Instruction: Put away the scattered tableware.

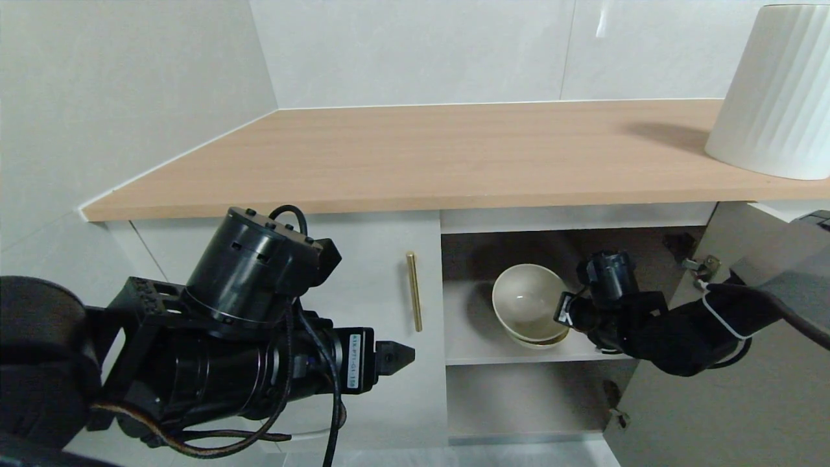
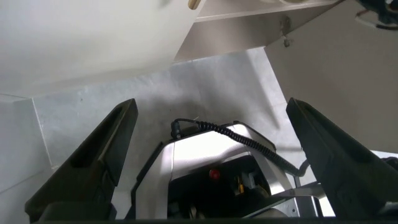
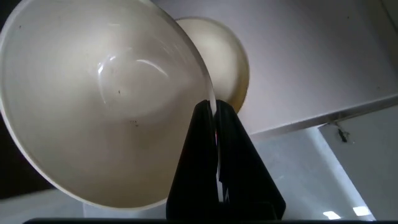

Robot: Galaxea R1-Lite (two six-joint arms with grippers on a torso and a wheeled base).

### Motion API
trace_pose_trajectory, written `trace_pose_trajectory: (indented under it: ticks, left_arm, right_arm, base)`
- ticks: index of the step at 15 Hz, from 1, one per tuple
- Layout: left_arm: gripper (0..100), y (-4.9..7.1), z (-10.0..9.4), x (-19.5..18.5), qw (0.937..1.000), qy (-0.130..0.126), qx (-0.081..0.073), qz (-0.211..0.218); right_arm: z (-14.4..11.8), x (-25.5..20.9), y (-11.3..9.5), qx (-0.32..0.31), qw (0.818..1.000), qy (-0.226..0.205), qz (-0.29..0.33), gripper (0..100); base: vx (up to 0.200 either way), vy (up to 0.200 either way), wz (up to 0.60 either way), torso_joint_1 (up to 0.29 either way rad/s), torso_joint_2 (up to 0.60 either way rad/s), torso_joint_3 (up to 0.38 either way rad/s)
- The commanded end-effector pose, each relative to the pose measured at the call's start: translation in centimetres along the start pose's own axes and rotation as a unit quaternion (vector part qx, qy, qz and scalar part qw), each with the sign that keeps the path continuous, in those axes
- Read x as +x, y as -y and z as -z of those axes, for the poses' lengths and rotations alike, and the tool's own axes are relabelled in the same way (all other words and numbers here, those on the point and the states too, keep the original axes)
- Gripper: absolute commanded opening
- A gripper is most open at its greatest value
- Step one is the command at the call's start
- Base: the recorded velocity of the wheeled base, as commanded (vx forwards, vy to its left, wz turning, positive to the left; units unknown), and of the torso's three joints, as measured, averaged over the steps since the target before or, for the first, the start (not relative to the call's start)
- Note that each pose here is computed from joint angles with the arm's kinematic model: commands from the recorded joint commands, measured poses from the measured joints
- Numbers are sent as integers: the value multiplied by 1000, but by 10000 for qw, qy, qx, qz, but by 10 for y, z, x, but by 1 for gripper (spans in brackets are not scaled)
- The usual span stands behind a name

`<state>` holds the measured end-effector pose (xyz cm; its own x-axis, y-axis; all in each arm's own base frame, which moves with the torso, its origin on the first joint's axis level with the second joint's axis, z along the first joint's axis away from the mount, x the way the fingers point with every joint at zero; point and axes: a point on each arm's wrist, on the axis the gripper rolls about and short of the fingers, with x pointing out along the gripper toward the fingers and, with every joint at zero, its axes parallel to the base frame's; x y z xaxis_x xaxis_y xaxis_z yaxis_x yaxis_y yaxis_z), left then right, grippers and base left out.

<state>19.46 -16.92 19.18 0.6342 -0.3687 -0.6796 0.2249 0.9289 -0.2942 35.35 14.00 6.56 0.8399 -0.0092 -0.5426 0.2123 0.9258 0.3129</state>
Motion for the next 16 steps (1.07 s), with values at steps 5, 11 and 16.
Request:
trace_pose_trajectory:
  ticks: [5, 11, 16]
  left_arm:
    - [100, 0, 0, 2, 10000, -22, 4, -11]
    - [100, 0, 1, 3, 10000, -41, 8, -23]
    - [100, 0, 1, 3, 10000, -41, 8, -23]
  right_arm:
    - [2, 26, 10, 99, 9996, -19, 254, 0]
    - [5, 32, 10, 90, 9995, -33, 299, 0]
    - [7, 33, 11, 80, 9995, -57, 316, 100]
  base:
    - [0, 0, 0, 0, 0, 0]
    - [0, 0, 0, 0, 0, 0]
    - [0, 0, 0, 0, 0, 0]
